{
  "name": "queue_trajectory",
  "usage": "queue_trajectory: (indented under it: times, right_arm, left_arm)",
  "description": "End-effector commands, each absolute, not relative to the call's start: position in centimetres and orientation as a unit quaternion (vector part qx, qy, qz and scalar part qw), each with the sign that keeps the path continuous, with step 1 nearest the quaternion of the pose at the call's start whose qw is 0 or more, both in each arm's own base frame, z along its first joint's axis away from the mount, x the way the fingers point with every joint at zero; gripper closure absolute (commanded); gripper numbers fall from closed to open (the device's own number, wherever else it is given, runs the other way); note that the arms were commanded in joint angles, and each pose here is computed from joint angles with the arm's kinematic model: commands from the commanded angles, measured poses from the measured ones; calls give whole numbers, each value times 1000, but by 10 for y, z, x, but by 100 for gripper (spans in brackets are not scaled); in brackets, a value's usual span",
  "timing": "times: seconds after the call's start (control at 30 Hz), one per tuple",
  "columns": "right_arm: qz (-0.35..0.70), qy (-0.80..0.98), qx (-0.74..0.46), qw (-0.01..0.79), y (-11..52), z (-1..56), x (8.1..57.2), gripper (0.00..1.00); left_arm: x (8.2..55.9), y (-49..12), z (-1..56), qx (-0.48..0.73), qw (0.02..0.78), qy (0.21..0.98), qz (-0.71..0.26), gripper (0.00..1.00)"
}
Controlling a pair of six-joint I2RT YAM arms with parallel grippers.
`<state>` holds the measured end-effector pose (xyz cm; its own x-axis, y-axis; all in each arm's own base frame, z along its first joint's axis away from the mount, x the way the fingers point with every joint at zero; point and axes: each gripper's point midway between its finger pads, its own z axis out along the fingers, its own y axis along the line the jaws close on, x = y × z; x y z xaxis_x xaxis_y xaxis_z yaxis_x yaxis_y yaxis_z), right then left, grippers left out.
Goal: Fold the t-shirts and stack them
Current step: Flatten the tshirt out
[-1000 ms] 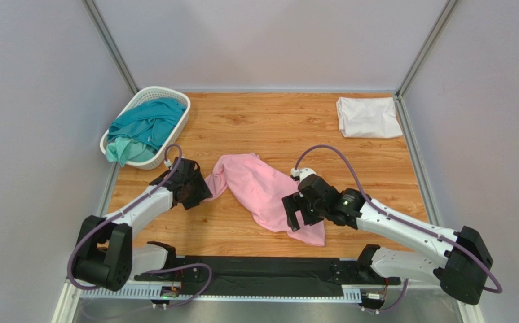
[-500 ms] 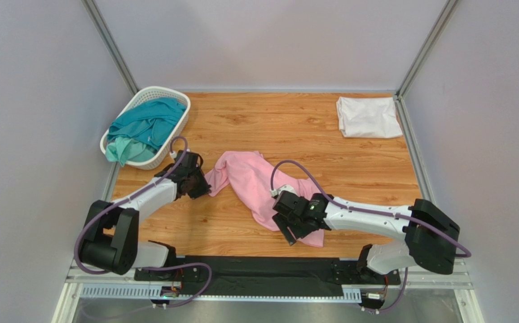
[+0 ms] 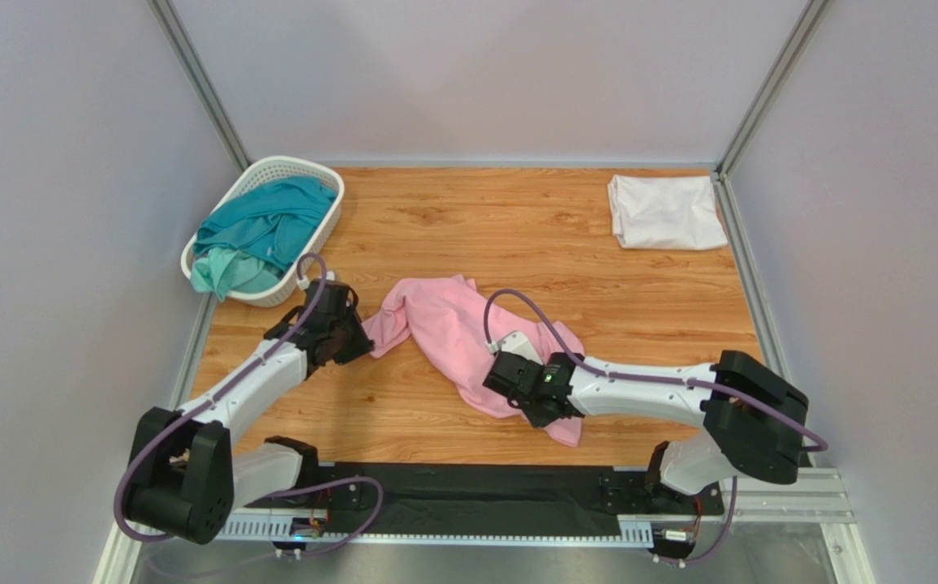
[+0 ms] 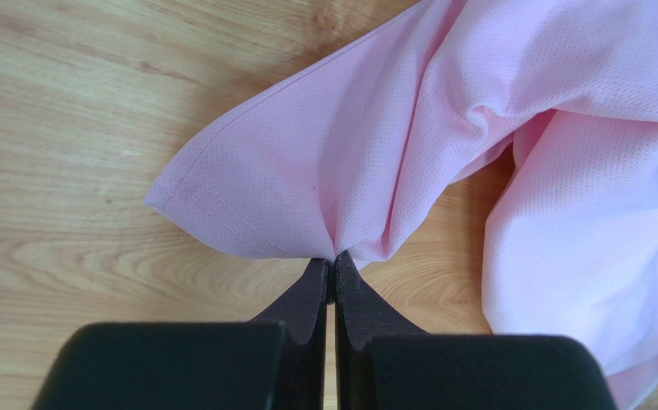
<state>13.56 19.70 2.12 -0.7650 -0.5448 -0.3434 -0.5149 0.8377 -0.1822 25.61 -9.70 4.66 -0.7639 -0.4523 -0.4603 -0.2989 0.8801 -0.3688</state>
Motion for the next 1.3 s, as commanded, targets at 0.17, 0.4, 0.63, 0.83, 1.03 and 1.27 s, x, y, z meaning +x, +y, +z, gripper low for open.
queue_trajectory:
  times: [0.17,0.4,0.63,0.83,1.03,1.27]
  right_arm:
    - [0,912,-217,349,203,136,190,93]
    - [22,891,-125,435,150,221,239,93]
    - [45,832,-82,547,111,322,239,92]
    - [84,760,-8,644,70,407,211,92]
    - [136,769,-48,623,95,392,205,88]
    - [215,847,-117,472,199,285,238,70]
  left_arm:
    - [283,-83,147,-198,417,875,-145,100]
    - [287,-52,278,-224,563,783,-137,100]
    - [259,-37,386,-219,670,687,-176,100]
    - [217,-23,464,-202,741,608,-199,100]
    - [207,-36,464,-171,739,610,-230,100]
    - [225,-29,401,-221,686,665,-195,100]
